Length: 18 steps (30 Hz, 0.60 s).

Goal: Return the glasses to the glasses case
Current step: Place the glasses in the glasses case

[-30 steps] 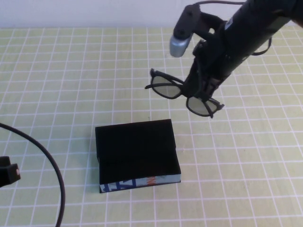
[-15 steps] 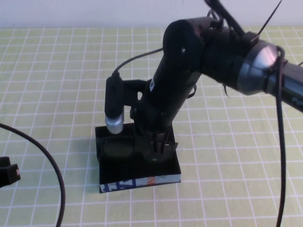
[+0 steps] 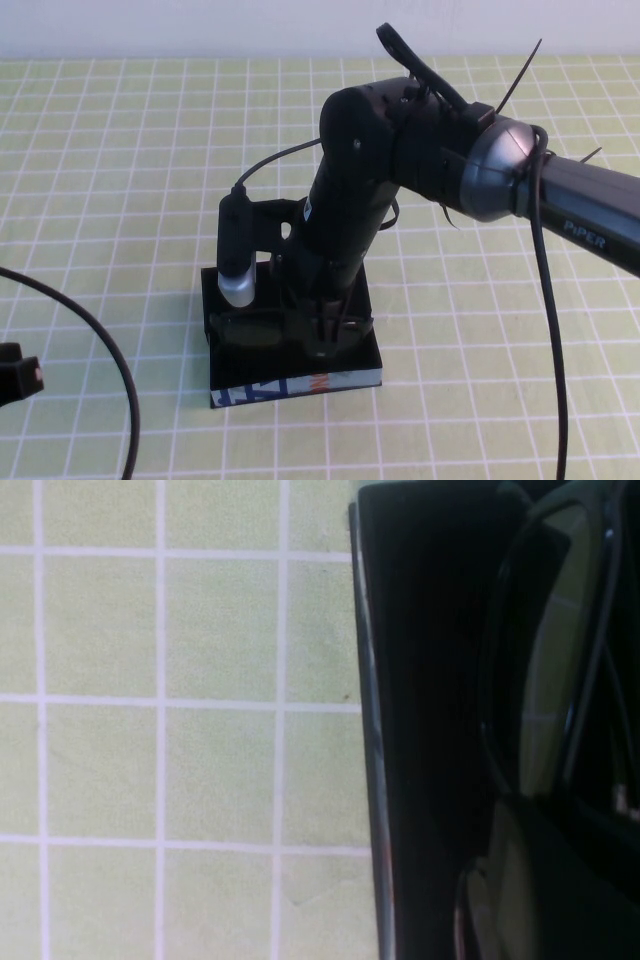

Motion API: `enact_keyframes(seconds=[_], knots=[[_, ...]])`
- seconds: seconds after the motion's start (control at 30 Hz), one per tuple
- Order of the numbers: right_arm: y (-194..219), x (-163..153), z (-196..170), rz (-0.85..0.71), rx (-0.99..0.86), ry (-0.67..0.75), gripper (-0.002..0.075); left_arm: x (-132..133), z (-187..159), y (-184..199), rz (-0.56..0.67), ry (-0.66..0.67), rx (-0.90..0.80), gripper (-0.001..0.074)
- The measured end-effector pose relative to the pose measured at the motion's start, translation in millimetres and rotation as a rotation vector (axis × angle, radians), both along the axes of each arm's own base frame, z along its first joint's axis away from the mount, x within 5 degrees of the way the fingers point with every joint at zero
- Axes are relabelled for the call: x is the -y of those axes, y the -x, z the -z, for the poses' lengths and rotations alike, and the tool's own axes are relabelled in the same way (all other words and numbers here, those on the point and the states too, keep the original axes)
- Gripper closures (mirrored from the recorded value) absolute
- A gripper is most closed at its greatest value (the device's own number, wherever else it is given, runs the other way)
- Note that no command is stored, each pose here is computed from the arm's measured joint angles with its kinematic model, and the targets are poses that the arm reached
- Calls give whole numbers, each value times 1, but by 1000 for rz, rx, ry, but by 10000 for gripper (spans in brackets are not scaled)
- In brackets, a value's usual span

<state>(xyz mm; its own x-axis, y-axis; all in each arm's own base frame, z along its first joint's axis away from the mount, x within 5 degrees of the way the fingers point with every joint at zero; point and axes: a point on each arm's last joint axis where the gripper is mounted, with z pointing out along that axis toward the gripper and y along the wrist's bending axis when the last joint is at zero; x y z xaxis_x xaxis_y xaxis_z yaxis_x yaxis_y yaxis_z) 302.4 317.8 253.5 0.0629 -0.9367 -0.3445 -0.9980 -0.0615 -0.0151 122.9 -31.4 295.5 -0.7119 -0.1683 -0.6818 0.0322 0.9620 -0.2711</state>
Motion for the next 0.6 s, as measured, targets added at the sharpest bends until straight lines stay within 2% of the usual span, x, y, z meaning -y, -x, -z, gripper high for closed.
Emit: enact_keyframes(seconds=[0.2, 0.6], knots=[[0, 0, 0, 1, 3, -3, 718, 0, 0, 0, 1, -1, -1, 738], [-2, -1, -1, 7, 21, -17, 648, 0, 0, 0, 1, -1, -1, 738]])
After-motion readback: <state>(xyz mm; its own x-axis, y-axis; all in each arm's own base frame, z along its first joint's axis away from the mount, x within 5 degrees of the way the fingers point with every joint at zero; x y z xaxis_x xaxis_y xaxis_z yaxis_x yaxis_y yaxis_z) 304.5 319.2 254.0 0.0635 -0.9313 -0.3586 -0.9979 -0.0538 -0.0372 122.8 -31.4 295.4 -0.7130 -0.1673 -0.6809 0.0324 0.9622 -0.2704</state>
